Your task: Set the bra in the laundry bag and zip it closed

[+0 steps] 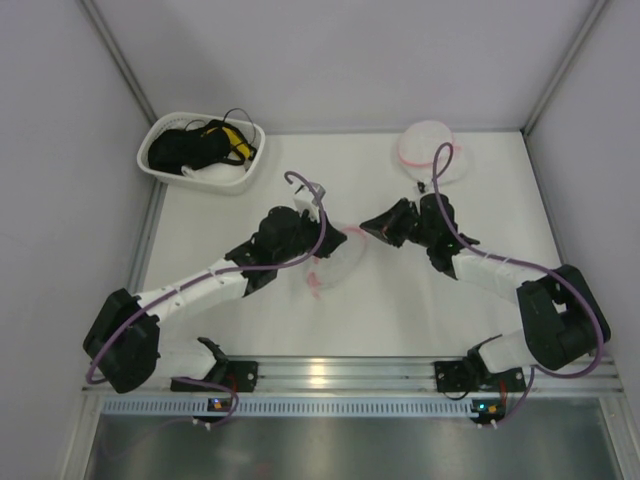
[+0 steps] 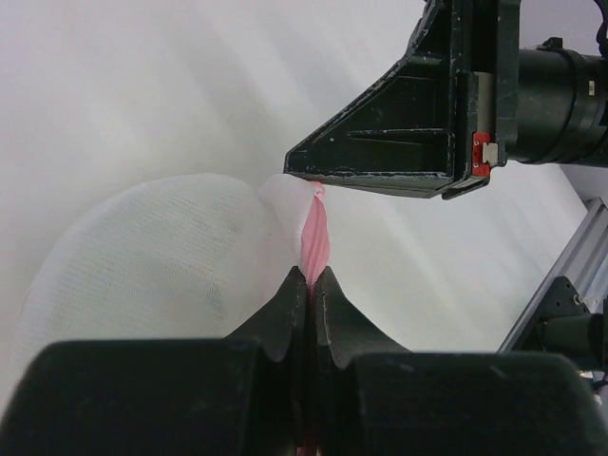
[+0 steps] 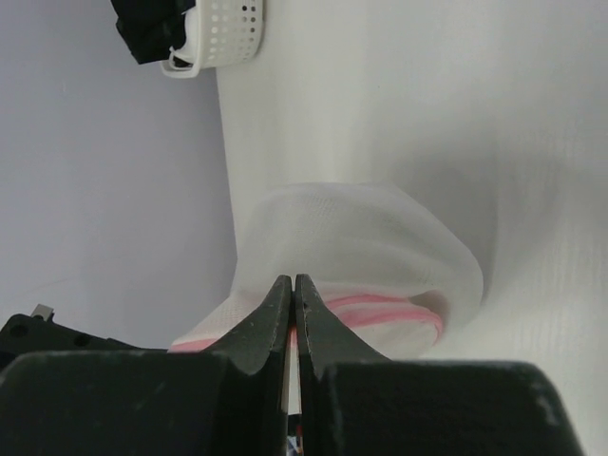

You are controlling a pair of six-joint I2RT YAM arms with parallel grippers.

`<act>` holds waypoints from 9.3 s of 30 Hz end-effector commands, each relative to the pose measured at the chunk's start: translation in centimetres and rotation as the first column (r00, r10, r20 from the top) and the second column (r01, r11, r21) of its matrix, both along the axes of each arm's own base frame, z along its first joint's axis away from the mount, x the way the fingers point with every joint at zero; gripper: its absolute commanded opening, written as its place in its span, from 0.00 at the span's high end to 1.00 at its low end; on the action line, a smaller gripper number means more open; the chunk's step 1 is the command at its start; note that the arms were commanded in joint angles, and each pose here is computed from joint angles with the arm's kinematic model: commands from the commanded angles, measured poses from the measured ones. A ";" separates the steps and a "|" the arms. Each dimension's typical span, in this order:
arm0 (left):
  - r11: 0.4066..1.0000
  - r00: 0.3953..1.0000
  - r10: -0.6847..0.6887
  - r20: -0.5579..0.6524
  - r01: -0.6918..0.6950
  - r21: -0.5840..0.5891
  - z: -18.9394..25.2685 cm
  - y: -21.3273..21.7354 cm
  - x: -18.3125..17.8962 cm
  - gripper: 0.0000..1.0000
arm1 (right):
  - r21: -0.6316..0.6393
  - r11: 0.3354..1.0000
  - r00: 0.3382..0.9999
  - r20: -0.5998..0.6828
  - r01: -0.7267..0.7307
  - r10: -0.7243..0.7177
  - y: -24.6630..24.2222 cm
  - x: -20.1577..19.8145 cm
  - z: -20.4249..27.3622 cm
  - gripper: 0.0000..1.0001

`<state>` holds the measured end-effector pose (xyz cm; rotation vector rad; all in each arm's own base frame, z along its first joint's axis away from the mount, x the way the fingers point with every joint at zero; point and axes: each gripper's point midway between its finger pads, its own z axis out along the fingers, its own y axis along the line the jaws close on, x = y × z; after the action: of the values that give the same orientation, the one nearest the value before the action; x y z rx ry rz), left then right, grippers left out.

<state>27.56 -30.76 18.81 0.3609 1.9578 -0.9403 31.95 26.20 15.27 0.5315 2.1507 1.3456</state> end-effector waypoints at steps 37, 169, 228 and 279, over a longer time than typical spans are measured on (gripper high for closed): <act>0.914 0.892 -0.353 0.283 0.264 0.308 5.5 -2.0 2.1 0.02 | -0.447 0.894 0.869 0.448 0.015 0.209 -2.3 3.2 9.2 1.00; 0.995 0.967 -0.053 0.250 0.073 -0.069 3.9 -4.4 0.2 1.00 | -0.624 0.717 0.938 0.321 0.312 -0.129 -14.0 2.0 2.8 1.00; 0.624 0.948 0.195 -0.251 -0.317 -0.714 13.6 3.2 8.7 1.00 | 0.044 0.992 0.890 0.439 0.120 -0.127 -1.2 7.3 11.6 0.82; 0.957 0.998 -0.052 -0.034 0.040 -0.286 9.4 -16.0 13.1 0.02 | -0.527 0.606 0.785 0.542 0.596 -0.301 -31.7 5.7 18.2 0.00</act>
<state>41.26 -51.55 16.69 0.1016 2.0053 -1.3029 39.47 -7.84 28.43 0.5611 1.8282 0.2152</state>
